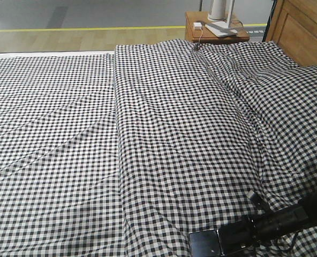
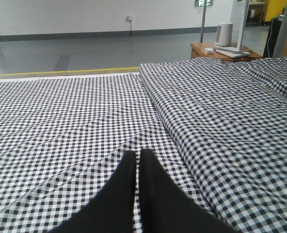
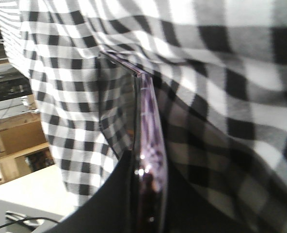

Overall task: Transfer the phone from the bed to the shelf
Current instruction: 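Close the right gripper on the black phone's edge, then lift the phone with the right gripper up off the bed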

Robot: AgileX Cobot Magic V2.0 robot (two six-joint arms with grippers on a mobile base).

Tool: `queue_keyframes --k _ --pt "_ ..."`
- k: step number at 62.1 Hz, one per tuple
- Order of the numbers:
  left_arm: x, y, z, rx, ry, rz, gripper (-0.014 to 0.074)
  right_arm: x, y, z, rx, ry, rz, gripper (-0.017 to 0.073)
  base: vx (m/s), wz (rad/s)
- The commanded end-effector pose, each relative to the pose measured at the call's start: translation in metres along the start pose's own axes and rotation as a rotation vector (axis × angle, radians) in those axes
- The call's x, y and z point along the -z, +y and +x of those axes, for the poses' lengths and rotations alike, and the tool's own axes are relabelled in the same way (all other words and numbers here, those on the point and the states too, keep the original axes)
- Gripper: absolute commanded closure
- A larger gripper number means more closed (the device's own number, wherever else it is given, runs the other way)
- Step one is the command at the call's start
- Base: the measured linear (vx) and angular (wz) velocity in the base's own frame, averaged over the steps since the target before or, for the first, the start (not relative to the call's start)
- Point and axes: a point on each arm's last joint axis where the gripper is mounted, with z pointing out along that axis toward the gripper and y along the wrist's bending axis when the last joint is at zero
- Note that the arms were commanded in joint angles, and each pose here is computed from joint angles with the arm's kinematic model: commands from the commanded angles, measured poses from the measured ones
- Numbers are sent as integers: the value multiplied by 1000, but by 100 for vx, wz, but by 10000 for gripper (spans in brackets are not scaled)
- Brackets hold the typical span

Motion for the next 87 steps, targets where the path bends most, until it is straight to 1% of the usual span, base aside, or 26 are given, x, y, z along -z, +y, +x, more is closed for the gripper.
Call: queue_keyframes --k 1,16,22,31,41,44,53,62,68,73,87 --pt "0 1 -6 12 -77 -4 593 15 25 -8 60 -2 -111 569 0 0" --pt "0 1 -6 12 -77 -4 593 19 35 -8 75 14 -177 564 0 0" --pt "0 1 -6 12 -77 -4 593 25 43 -11 97 15 -191 564 0 0" --pt "0 1 -6 12 -77 -4 593 39 56 -16 149 11 -162 564 0 0" --pt "0 1 -6 12 -77 -4 593 60 71 -24 183 -30 -134 564 0 0" --pt "0 1 -6 12 -77 -4 593 68 75 -25 191 -47 -125 564 0 0" --pt "0 1 -6 12 -77 -4 593 96 88 -29 188 -109 -97 564 0 0" --pt "0 1 -6 12 -77 -4 593 123 113 -26 229 -162 -64 564 0 0" --pt "0 1 -6 12 -77 -4 593 135 134 -18 285 -187 -49 564 0 0" --pt "0 1 -6 12 -77 -4 593 141 151 -10 318 -206 -42 564 0 0" --pt "0 1 -6 12 -77 -4 593 161 202 10 370 -327 -51 564 0 0"
